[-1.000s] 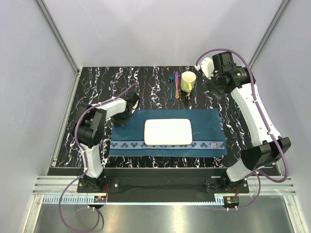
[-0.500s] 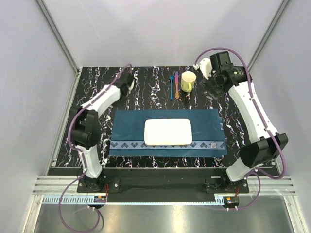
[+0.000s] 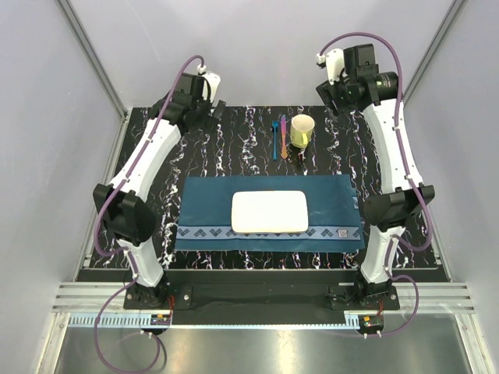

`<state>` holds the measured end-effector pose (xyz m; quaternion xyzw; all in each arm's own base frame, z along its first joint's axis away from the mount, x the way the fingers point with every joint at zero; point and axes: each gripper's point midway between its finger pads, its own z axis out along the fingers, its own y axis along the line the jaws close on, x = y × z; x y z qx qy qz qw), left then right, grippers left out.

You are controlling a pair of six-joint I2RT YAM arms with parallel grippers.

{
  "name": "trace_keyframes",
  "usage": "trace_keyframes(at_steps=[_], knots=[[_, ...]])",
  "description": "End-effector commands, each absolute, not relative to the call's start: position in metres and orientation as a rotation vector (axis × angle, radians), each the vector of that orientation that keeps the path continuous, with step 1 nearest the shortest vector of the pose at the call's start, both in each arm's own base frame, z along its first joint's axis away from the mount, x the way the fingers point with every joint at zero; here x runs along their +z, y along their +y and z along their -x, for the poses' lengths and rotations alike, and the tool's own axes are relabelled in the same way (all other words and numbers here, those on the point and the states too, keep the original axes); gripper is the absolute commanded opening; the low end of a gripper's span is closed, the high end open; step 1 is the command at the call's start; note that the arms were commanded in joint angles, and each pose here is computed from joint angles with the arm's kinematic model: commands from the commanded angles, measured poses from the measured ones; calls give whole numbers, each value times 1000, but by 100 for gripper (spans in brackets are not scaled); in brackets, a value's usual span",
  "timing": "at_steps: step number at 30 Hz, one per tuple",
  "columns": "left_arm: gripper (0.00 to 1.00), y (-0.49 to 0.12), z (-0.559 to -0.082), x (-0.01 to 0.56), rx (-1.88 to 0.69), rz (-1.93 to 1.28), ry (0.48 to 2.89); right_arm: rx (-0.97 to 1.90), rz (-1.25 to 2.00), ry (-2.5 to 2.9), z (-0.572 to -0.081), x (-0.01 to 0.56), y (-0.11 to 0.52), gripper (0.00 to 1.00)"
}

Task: Set the dinner table for one person
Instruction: Move the cup to the center of the board.

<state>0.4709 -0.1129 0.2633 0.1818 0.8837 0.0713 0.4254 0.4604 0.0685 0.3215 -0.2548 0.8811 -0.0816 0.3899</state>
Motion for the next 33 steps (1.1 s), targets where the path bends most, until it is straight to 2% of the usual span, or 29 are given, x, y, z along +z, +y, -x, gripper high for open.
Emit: trace_keyframes(at_steps=[1,6,11,16,25,33], knots=[[97,-135,-484,289,71,-541,2103,-157,749,2179,-472,328,83,70],[99,-141,-502,307,71,-521,2053,-36,806,2090,-501,324,111,69],[99,-152,-509,299,88,-579,2049,-75,790,2183,-527,275,106,68],[99,-164,-501,277,85,-664,2080,-159,702,2281,-555,228,86,60],[99,-162,-496,280,112,-657,2051,-185,557,2230,-597,217,64,58],[99,-157,-494,279,169,-683,2044,-106,541,2171,-617,211,78,59]])
